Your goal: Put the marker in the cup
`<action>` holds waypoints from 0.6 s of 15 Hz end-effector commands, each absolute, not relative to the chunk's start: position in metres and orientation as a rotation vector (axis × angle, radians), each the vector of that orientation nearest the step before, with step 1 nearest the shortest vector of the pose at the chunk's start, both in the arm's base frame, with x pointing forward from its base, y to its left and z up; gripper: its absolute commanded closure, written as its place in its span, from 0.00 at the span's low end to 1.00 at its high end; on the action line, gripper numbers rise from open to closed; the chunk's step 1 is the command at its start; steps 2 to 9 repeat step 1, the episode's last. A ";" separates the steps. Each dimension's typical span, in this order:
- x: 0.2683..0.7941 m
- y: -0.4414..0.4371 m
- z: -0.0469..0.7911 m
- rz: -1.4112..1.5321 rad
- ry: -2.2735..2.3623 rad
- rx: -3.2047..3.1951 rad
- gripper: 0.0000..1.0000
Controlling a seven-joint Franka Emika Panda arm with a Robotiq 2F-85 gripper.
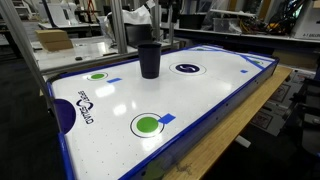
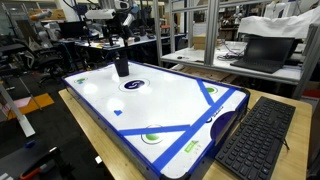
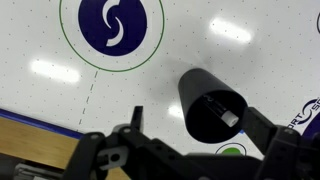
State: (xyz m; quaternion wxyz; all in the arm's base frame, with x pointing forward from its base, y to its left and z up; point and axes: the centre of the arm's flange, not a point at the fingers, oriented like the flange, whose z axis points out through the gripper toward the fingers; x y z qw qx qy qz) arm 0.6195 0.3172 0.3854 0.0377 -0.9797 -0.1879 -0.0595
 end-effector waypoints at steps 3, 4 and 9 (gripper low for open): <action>0.614 0.313 0.401 -0.090 -0.514 -3.047 0.00; 0.614 0.313 0.401 -0.090 -0.514 -3.047 0.00; 0.614 0.313 0.401 -0.090 -0.514 -3.047 0.00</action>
